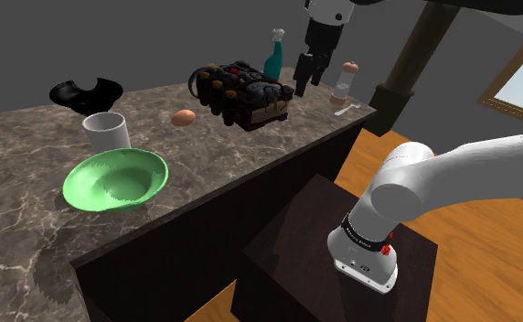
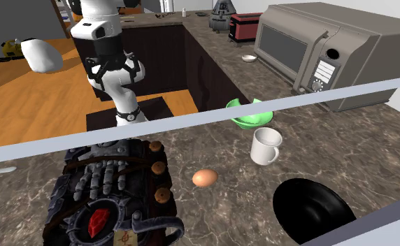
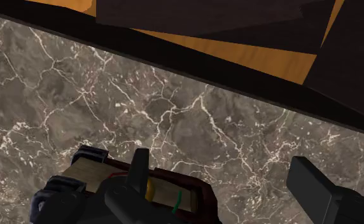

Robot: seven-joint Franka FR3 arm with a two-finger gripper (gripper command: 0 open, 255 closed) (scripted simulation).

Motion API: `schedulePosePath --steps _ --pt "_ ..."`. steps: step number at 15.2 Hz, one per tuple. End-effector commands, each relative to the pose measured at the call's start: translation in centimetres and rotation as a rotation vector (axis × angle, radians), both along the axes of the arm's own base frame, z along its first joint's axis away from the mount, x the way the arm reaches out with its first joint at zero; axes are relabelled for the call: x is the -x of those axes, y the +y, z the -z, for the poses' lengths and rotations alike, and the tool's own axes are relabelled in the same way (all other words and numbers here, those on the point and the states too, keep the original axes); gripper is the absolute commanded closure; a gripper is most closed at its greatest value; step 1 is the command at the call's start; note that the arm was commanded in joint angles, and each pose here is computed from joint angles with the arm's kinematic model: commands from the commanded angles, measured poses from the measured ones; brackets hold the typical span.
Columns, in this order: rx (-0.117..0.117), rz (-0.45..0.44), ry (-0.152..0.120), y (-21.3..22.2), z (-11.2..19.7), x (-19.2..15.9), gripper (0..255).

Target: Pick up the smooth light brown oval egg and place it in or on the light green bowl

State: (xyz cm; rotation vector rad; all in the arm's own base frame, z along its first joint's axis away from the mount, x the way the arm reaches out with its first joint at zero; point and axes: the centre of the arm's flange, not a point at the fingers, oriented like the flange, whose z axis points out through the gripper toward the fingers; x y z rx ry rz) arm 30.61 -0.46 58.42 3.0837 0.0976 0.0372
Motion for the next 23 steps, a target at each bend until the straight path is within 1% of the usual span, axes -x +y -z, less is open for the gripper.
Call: schedulePosePath --steps 1,6,12,17,23 --pt "0.0 0.0 0.0 0.0 0.0 0.0 0" --pt "-0.022 -0.121 0.007 0.3 2.5 -6.1 0" --pt "-0.048 -0.266 0.015 1.7 5.6 -13.2 0" --pt "-0.07 -0.386 0.022 3.6 8.2 -19.0 0" --pt "-0.097 -0.531 0.031 7.0 11.2 -25.4 0"
